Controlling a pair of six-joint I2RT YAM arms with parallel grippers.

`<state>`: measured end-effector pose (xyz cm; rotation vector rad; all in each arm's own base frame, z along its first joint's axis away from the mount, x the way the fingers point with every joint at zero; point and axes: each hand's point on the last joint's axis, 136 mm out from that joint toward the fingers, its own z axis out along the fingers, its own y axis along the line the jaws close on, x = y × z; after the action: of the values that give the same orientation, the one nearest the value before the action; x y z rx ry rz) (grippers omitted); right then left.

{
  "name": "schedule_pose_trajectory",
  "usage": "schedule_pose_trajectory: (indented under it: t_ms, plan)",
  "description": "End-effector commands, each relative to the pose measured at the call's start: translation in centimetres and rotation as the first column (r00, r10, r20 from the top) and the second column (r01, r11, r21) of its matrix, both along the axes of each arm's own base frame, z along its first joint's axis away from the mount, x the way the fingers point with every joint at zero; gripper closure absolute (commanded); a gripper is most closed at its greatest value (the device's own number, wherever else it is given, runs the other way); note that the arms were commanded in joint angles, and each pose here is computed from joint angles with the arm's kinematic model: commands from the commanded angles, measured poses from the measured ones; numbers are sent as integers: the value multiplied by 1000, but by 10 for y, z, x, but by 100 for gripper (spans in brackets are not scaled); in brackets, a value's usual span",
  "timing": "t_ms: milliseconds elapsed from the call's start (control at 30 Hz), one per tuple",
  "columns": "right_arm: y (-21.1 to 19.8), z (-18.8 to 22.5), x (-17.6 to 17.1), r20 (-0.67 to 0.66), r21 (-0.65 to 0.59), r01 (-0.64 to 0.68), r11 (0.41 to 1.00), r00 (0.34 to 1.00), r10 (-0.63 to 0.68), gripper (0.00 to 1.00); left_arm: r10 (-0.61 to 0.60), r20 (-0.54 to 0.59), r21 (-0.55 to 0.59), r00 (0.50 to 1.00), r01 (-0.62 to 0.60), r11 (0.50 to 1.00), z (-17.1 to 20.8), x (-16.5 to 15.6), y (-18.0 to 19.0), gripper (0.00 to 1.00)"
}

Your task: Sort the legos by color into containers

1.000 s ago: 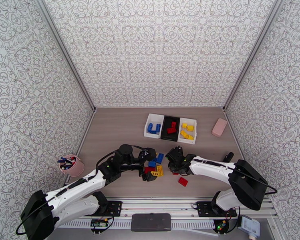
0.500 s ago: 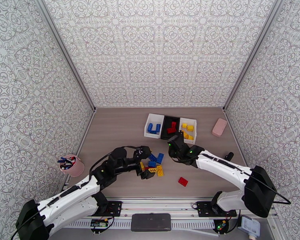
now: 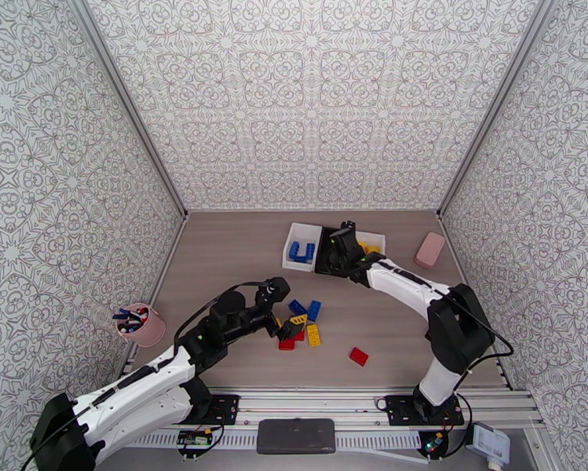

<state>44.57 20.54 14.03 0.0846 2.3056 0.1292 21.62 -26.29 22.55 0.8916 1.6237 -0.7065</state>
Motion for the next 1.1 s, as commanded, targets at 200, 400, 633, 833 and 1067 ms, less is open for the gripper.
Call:
schedule_pose_trajectory:
  t_ms: [200, 400, 633, 833, 1067]
  plan:
    - [5, -14, 57, 8, 26, -31, 999, 999, 31, 77, 43, -5, 8, 999, -43, 999, -10, 6, 3, 0]
    - [0, -25, 70, 1, 20, -32, 999, 999, 32, 77, 49, -4, 6, 999, -49, 999, -9, 8, 3, 0]
    - [4, 3, 63, 55, 50, -86, 995, 995, 84, 56, 22, -13, 8, 1000, -22, 1000, -11, 2, 2, 0]
    - [2, 39, 44, 125, 68, -142, 988, 983, 132, 27, -78, 2, 11, 997, 78, 997, -7, -13, -6, 0]
    - [-11, 63, 0, 187, -41, -273, 961, 943, 276, 13, -157, 5, 7, 988, 157, 988, -3, -28, -9, 0]
